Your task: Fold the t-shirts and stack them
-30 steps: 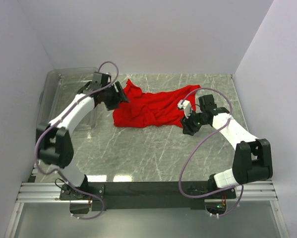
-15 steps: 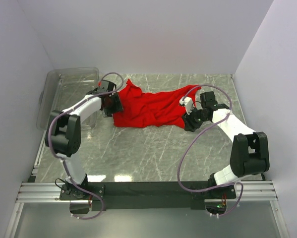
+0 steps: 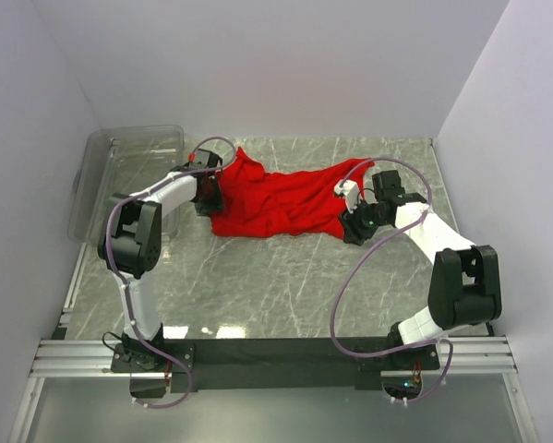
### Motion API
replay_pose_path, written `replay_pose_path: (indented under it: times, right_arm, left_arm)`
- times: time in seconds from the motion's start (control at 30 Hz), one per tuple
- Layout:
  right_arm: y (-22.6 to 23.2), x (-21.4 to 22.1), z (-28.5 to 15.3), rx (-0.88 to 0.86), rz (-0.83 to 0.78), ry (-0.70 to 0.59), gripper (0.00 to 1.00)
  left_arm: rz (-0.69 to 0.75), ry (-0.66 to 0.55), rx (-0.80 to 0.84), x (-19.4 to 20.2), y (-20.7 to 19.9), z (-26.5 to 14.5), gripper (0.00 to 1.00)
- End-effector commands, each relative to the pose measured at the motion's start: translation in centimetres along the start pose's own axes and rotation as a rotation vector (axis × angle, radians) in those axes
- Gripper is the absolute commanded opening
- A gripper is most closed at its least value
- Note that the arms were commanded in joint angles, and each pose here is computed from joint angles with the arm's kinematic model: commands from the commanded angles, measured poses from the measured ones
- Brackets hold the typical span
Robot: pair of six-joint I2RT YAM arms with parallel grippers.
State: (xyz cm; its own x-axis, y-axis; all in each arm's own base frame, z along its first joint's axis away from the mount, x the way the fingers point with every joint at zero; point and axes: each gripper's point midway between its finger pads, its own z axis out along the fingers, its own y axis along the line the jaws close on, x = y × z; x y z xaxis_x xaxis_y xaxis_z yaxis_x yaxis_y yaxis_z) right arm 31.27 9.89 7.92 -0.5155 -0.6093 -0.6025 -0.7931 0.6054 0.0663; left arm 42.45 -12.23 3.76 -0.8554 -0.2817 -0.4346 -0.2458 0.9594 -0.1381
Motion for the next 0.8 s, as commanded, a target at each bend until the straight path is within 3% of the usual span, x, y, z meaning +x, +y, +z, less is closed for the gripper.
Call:
replay_pose_path:
  times: [0.0,0.03,0.17,0.47,0.77]
  right_arm:
    - [-1.2,-1.2,-0.5,0.038,-0.001,-0.025,0.54]
    - [-1.3,-1.0,-0.3,0.041,0.002,-0.019,0.54]
    - [-2.4,-0.5,-0.1,0.082,0.01,0.015,0.54]
    - [-3.5,0.5,0.2,0.035,-0.072,0.086,0.54]
    - [-3.1,1.9,2.4,-0.008,-0.044,0.167,0.52]
  left_arm:
    - [0.03,-0.039,0.01,-1.4,-0.8,-0.1,0.4]
    - [0.033,-0.04,0.014,-1.4,-1.0,-0.1,0.26]
    - [0.031,-0.052,0.019,-1.6,-1.0,-0.5,0.01]
    - [0.036,-0.09,0.055,-1.6,-0.9,-3.2,0.01]
    - [0.013,-0.094,0.101,-0.4,-0.7,-5.3,0.01]
